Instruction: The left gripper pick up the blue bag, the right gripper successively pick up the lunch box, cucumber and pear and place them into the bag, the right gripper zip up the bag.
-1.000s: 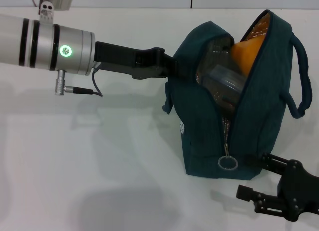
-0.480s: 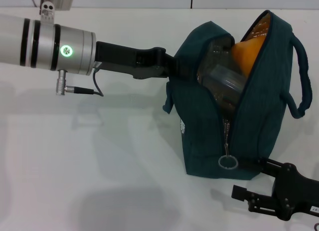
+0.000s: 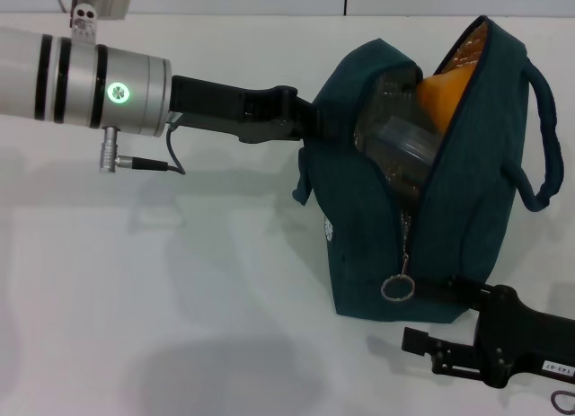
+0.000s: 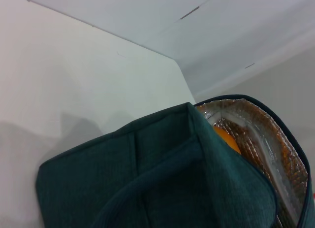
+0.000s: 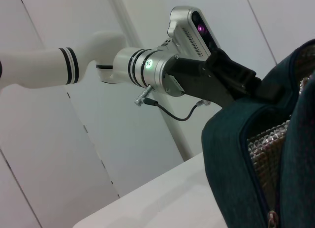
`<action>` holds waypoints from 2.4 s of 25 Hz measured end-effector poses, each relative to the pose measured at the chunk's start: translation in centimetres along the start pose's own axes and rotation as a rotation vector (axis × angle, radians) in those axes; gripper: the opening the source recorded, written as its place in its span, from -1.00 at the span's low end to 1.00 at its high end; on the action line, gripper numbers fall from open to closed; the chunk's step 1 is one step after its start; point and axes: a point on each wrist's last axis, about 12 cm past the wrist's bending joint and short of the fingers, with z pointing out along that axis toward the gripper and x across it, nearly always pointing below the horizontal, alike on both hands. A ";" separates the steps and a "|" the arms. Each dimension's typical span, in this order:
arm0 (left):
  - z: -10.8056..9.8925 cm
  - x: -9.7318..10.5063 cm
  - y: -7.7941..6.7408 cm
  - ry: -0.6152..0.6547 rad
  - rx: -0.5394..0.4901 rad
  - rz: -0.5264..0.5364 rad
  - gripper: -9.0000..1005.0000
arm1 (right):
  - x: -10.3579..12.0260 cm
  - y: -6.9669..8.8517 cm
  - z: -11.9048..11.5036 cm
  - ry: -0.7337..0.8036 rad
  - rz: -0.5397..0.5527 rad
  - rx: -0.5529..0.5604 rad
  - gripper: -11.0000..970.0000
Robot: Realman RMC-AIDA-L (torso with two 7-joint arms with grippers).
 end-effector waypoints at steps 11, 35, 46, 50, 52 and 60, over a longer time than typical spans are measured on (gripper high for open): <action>0.0 0.1 0.1 0.000 -0.001 -0.001 -0.90 | 0.8 0.2 -0.9 -0.026 0.059 0.055 0.55; 0.1 0.2 0.0 0.008 0.003 0.000 -0.90 | -0.2 -0.2 1.8 0.017 0.030 -0.028 0.41; 0.0 0.3 0.1 0.007 0.002 -0.002 -0.90 | -0.1 -0.9 1.7 0.014 0.071 0.033 0.13; 0.0 0.3 0.1 0.006 0.001 0.001 -0.90 | -0.1 -1.0 1.7 0.020 0.076 0.039 -0.12; 0.0 0.3 0.1 0.006 0.000 0.003 -0.89 | -0.1 -1.0 1.7 0.021 0.076 0.039 -0.27; -0.1 0.3 0.2 0.005 -0.001 0.004 -0.89 | -0.1 -1.1 1.7 0.025 0.073 0.048 -0.89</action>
